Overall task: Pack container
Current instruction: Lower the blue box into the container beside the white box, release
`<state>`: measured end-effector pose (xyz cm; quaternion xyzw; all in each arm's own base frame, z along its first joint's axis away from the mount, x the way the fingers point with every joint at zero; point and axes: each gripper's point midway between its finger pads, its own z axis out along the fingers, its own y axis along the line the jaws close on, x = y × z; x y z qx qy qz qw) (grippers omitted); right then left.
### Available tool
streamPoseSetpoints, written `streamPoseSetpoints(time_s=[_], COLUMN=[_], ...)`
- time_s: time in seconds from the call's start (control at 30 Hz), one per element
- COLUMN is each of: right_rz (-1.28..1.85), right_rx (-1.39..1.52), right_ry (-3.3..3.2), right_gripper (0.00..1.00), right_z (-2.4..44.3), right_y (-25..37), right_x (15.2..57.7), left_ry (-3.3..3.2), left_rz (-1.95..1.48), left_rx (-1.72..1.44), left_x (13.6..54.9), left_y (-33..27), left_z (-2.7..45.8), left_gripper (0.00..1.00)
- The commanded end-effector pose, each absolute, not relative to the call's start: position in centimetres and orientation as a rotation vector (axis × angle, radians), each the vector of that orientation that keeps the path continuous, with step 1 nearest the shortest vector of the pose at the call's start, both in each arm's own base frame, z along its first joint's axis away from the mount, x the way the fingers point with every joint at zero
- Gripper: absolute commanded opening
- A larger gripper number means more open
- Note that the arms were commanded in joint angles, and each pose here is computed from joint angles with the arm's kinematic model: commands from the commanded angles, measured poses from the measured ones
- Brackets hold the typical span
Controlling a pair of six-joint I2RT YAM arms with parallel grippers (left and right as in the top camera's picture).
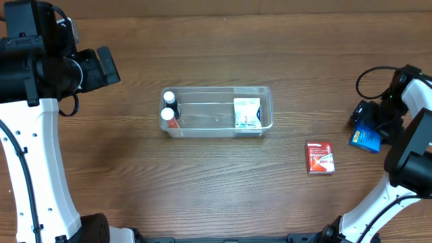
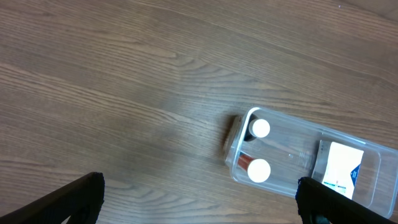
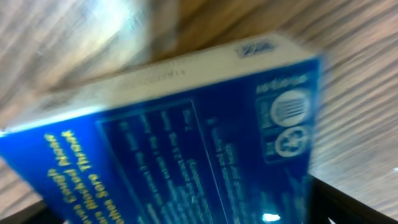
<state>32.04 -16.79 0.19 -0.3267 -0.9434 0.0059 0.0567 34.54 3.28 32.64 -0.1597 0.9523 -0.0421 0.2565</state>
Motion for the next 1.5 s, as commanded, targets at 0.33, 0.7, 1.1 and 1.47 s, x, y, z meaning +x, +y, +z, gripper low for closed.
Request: streamPoseSetpoints(time_s=[0.33, 0.7, 1.1, 1.47], right_rz=[-0.047, -0.159, -0.447, -0.675], right_rx=[-0.996, -0.959, -0.197, 0.294], right_ry=[-2.859, -3.049, -3.511, -3.437], right_gripper=[0.74, 0.76, 0.76, 0.77], right_z=[-0.2, 7.0, 22.2, 19.9], right_y=[-16.1, -14.1, 5.4, 24.5], right_x=[32.0, 36.3, 38.0, 35.8], left_ry=[2.604, 2.603, 2.599, 2.6], left_rz=[-0.118, -0.118, -0.118, -0.118], left_rx=[-0.393, -0.393, -0.392, -0.392], left_x=[34.6, 34.6, 34.7, 34.7], left_y=[3.1, 3.1, 3.1, 3.1], left_z=[32.2, 32.2, 32.3, 32.3], left_gripper=[1.0, 1.0, 1.0, 1.0])
